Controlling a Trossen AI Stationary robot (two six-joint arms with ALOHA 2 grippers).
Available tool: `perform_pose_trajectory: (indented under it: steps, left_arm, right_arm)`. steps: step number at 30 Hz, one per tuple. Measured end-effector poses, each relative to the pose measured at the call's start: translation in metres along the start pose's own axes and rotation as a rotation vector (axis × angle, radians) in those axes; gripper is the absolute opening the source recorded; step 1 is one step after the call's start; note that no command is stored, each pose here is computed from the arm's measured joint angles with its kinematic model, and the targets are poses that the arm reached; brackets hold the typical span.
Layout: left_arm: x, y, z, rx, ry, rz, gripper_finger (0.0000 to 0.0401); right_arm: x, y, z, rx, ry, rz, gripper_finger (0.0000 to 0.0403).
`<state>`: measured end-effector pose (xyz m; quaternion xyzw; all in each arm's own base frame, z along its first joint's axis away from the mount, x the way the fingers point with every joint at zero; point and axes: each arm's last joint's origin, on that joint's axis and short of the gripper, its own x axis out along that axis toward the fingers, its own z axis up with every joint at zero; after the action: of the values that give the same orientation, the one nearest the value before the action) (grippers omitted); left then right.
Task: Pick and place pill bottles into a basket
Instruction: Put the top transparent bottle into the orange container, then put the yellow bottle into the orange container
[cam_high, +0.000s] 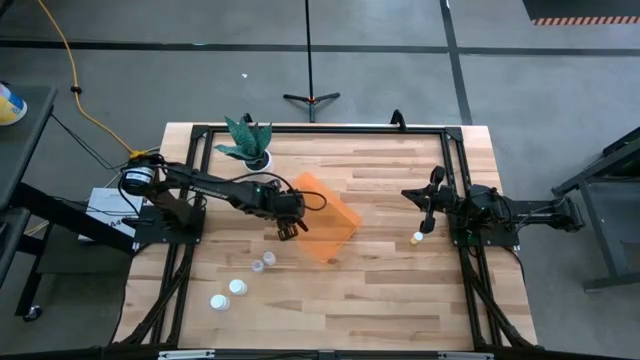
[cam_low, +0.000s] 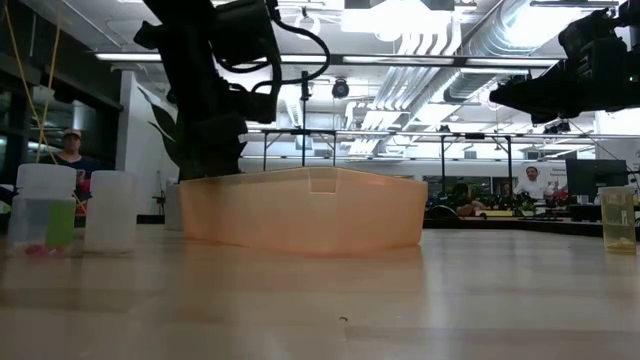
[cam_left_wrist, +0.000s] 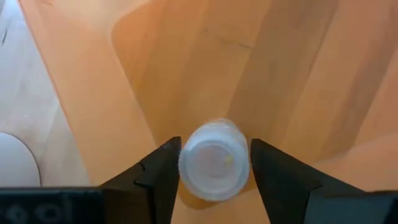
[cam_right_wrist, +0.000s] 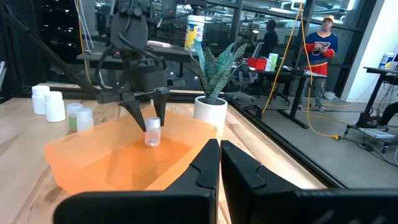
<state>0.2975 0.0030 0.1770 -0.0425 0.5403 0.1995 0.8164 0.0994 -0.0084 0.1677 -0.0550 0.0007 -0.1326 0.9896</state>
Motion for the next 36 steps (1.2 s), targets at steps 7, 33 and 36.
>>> perform_pose_trajectory:
  steps: [7, 33, 36]
  left_arm:
    - [-0.001, 0.000, 0.000, 0.039, -0.001, 0.008, 0.0253]
    - [-0.088, -0.053, -0.003, 0.262, -0.416, -0.058, 0.0173]
    - [-0.088, -0.048, -0.021, 0.252, -0.463, -0.089, 0.0158]
  right_arm:
    - [0.000, 0.000, 0.000, 0.000, 0.001, 0.000, 0.0007]
    - [0.001, 0.000, -0.001, 0.007, 0.012, 0.003, 0.0007]
    - [0.001, 0.001, -0.001, 0.007, 0.013, 0.008, 0.0007]
